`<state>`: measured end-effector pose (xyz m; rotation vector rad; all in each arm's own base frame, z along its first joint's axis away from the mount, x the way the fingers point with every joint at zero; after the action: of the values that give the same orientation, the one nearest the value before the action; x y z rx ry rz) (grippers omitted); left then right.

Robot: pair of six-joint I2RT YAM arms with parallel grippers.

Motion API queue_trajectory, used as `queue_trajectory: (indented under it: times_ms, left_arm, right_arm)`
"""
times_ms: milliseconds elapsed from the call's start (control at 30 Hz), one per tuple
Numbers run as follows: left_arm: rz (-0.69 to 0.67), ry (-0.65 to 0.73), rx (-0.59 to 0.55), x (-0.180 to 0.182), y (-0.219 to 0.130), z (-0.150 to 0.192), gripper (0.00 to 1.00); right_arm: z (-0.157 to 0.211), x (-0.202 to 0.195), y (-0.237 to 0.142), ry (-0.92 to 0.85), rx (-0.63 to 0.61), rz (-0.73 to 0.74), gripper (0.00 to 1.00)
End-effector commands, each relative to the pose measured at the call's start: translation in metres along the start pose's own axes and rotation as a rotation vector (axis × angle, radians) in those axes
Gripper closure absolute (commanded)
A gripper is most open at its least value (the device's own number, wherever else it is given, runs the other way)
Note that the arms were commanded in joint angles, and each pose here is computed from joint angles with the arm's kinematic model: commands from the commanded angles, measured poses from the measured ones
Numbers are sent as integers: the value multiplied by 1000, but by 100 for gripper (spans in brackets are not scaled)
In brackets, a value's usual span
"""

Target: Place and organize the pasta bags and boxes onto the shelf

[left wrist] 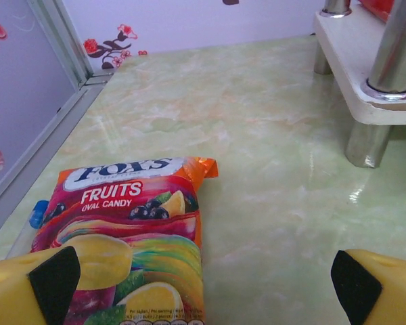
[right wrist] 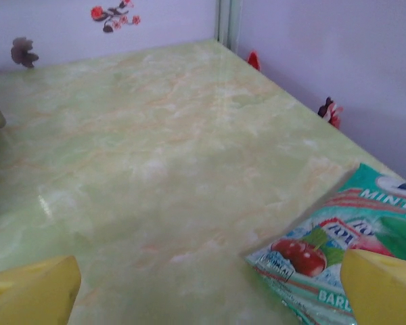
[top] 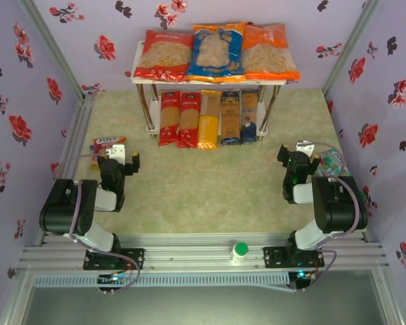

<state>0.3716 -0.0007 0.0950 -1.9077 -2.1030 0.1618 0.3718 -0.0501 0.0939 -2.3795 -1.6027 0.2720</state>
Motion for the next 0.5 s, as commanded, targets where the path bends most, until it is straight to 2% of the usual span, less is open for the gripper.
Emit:
queue_trajectory:
  times_ms: [0, 133, 467]
  left_arm:
    - [-29, -22, 7, 8, 7, -9, 0]
    - [-133, -62, 30, 25, 11, -8, 0]
    - [-131, -59, 29, 24, 10, -8, 0]
  right_arm:
    - [1, 7, 2, 21, 13, -34, 1]
    - [-1, 7, 0, 21, 14, -31, 1]
    - [-1, 7, 1, 20, 4, -29, 1]
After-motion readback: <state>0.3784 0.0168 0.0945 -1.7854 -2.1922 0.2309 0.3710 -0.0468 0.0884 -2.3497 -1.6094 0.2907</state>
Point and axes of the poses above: each hand's point on the last joint's axis, 136 mm out from that joint toward the fingers, its own y axis out along the fingers, its own x axis along the line the jaws close on, z = x × y, the point moved 1 cm from there along -y, back along the fingers
